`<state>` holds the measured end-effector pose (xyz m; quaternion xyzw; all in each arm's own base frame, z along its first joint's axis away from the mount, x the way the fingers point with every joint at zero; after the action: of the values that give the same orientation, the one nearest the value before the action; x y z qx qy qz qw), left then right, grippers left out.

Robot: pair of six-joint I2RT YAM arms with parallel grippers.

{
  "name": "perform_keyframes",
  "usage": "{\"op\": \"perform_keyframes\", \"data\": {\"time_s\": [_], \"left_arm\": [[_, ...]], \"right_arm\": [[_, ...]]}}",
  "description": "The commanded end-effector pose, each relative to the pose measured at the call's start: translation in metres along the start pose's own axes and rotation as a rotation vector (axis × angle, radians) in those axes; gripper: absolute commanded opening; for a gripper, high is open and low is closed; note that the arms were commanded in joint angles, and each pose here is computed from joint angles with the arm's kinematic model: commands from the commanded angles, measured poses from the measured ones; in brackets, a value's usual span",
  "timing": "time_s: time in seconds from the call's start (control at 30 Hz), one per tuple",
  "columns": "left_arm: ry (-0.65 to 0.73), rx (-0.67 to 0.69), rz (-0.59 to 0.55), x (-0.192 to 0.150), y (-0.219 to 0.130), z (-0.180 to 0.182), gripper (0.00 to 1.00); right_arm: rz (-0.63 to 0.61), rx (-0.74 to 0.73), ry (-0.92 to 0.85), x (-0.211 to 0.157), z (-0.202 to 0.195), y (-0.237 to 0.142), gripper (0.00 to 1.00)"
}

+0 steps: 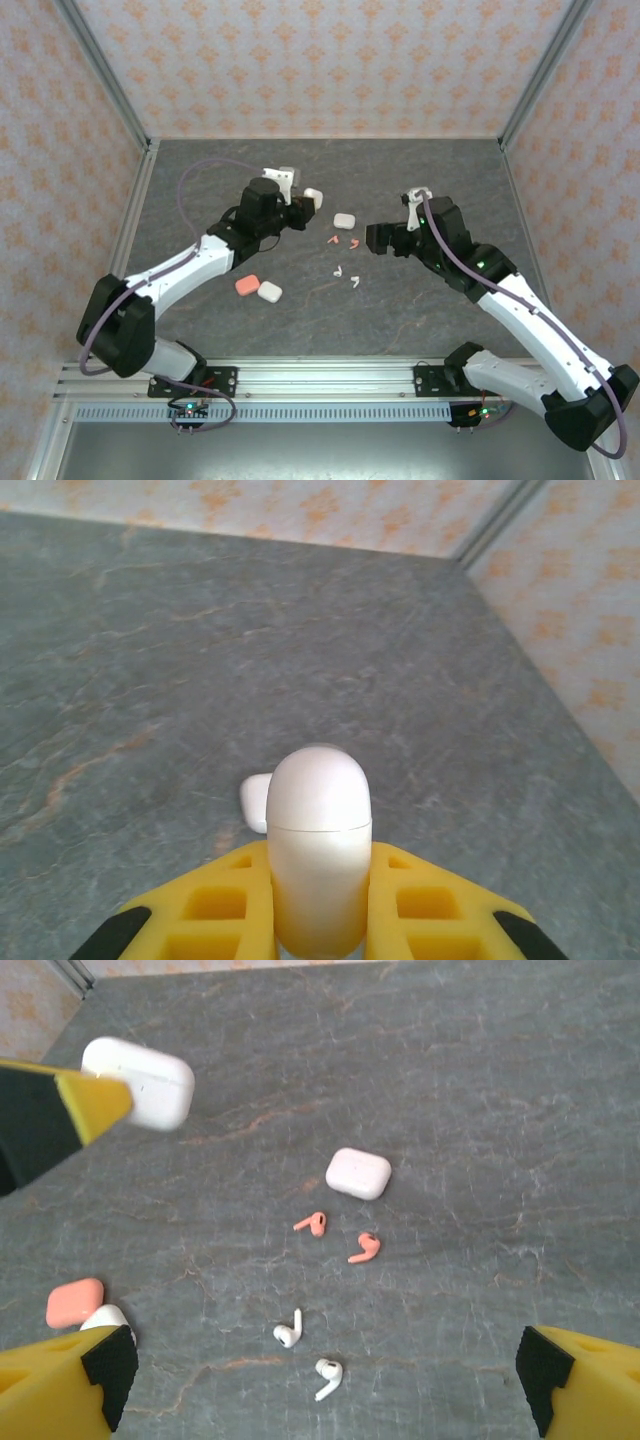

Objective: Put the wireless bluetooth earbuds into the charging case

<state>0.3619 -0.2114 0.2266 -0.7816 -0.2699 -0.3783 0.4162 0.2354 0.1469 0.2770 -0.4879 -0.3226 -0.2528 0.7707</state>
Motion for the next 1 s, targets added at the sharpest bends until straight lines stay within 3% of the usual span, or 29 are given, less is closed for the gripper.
{"op": "perform_keyframes", "data": {"time_s": [0.0, 0.4, 0.73, 0.97], "left_arm": [[-0.044, 0.048, 0.016, 0.008, 0.012, 0.013, 0.0], [-0.126, 0.033, 0.207, -0.037, 0.085, 0.036, 0.0], [-0.209, 0.058, 0.282, -0.063, 0.123, 0.054, 0.0], [-0.224, 0.081, 0.318, -0.075, 0.128, 0.064, 0.2]], "right_arm": [[0.025, -0.007, 0.029, -0.01, -0.004, 0.001, 0.99], [0.067, -0.024, 0.0, -0.016, -0.006, 0.012, 0.99], [0.08, -0.024, -0.001, -0.018, -0.005, 0.015, 0.99], [0.099, -0.026, -0.003, -0.021, -0.006, 0.019, 0.99]]}}
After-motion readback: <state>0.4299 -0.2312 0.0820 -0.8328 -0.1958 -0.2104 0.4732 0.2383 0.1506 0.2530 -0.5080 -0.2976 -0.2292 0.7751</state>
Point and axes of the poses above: each hand's point on the last joint's axis, 136 mm out from that joint toward the fingers, its own y axis out along the fingers, its own z axis along the line the jaws close on, x = y × z, the point moved 4 cm from there along -y, back along the fingers, and after that the axes turned 4 degrees about y, right-handed, at the moved point
